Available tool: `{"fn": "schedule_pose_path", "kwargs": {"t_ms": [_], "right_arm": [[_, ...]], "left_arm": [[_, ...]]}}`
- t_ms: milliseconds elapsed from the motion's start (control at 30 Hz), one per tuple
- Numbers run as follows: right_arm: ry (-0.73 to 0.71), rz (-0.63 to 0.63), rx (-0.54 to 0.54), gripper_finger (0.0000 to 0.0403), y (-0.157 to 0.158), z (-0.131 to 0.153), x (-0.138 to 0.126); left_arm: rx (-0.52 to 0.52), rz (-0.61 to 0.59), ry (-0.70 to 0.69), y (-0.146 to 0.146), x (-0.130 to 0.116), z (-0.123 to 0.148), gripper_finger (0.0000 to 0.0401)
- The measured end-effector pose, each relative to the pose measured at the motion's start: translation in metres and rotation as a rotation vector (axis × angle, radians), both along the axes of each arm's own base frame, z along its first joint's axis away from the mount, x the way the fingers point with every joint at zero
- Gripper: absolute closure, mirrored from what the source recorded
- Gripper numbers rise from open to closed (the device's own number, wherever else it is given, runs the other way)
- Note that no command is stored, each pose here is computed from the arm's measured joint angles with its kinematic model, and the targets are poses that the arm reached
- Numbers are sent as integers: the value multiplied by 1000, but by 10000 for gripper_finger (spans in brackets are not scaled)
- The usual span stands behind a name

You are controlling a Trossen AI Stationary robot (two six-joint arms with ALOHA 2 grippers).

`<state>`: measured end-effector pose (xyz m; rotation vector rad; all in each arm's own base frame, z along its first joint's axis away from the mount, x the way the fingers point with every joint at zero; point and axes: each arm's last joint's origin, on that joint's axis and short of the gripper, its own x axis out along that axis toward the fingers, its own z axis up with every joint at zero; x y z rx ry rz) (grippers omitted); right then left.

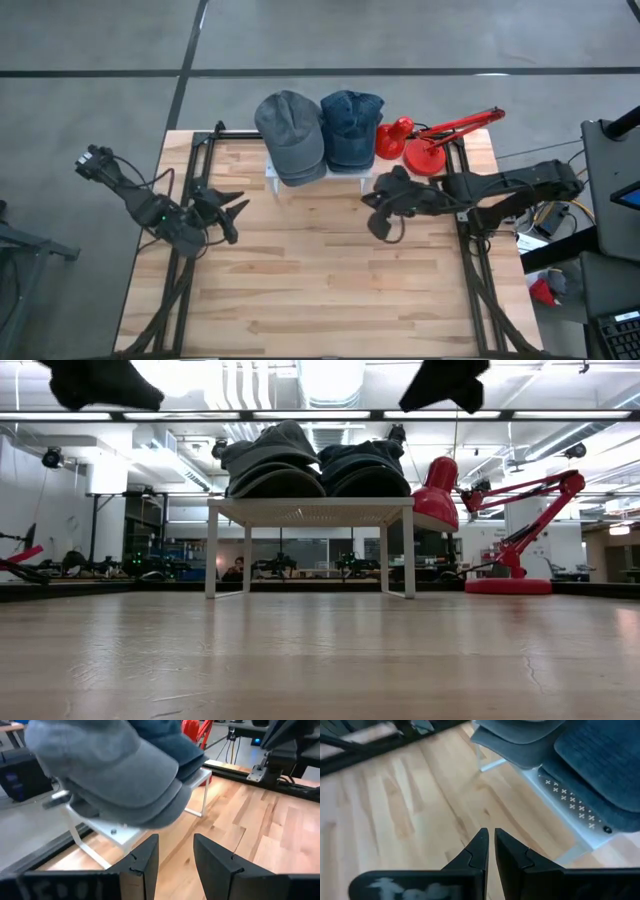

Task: Pick & Place hat
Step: Return to Home Position

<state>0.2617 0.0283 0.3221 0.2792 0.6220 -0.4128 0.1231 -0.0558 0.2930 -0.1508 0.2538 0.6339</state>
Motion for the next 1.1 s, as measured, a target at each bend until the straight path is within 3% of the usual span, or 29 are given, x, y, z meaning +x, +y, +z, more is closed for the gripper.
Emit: {"fn": "schedule_pose_path", "kwargs": {"t_ms": [233, 600, 800, 933, 1100], "right_arm": [[-146, 21, 63, 376, -6, -16, -49], [-322, 11, 109, 376, -17, -34, -121], [-368, -2, 141, 376, -21, -42, -144], [-395, -37, 216, 376, -22, -50, -151], [-379, -24, 202, 376, -22, -63, -151]], "left_arm": [[-19, 7, 0, 6, -10, -24, 275], [-44, -92, -91, 36, -52, -12, 324], [-74, -78, -125, 46, -66, -14, 352], [-105, -63, -165, 48, -68, -11, 355], [-182, -46, -205, 47, -67, -12, 351]]}}
